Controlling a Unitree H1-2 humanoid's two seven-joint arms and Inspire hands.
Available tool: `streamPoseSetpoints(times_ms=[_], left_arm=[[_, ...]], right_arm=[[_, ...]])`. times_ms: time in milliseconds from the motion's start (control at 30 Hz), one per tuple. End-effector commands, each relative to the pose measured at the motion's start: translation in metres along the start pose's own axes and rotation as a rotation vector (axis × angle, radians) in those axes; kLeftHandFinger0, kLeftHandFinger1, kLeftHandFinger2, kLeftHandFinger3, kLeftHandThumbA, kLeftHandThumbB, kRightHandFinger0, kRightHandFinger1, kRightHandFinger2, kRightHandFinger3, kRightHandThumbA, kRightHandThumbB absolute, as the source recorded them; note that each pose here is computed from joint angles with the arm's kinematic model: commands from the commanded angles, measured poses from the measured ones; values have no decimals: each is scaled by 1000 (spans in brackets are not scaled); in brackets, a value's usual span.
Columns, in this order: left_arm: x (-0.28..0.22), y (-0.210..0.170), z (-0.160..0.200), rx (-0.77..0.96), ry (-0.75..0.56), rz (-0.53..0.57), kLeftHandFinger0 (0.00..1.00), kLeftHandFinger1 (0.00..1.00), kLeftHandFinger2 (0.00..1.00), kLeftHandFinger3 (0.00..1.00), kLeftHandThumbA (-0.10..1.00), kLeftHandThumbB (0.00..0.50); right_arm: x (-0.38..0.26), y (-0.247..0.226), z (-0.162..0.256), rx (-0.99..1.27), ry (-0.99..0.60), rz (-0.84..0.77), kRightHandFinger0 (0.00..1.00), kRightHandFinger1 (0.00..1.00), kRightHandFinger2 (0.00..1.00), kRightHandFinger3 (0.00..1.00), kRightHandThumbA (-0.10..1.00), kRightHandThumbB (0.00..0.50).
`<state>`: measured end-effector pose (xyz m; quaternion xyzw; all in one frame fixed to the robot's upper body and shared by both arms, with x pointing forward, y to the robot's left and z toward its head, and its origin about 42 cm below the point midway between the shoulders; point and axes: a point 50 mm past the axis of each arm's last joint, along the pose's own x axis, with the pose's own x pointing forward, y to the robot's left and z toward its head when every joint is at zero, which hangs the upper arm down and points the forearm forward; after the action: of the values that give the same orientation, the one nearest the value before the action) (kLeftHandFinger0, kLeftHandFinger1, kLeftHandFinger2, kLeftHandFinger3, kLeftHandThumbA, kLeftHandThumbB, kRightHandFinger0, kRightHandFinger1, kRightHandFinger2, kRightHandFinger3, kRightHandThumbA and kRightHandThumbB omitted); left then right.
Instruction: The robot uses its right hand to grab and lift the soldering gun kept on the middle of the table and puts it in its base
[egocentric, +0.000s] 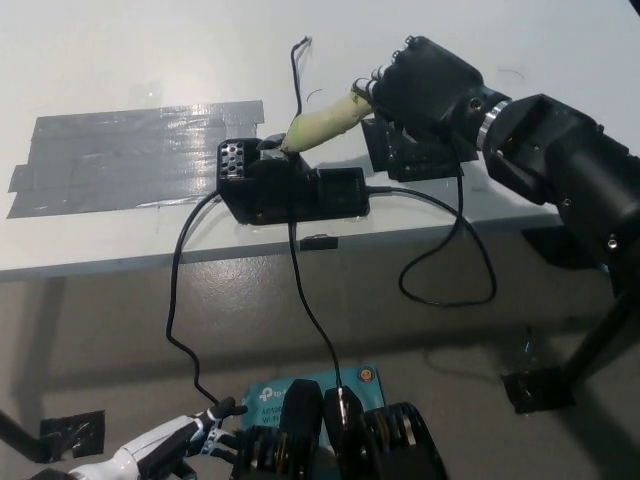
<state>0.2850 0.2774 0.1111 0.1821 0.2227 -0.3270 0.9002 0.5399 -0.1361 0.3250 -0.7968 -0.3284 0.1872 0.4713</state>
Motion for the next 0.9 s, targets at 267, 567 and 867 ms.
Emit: streamPoseSetpoints(times_ms=[267, 567, 867], left_arm=[[-1, 7, 12, 40, -9, -14, 1000, 811, 812, 1000, 1000, 500], [-1, 5, 14, 49, -16, -2, 1000, 793, 781, 1000, 1000, 500], [0, 5, 15, 45, -20, -8, 1000, 828, 819, 1000, 1000, 500]], right_arm=[[2, 3, 19, 44, -2, -42, 0, 51, 394, 63, -95, 21], [18, -16, 35, 27, -39, -121, 0, 17, 388, 273, -89, 7], [32, -37, 42, 67, -66, -211, 0, 0, 67, 447, -100, 299]])
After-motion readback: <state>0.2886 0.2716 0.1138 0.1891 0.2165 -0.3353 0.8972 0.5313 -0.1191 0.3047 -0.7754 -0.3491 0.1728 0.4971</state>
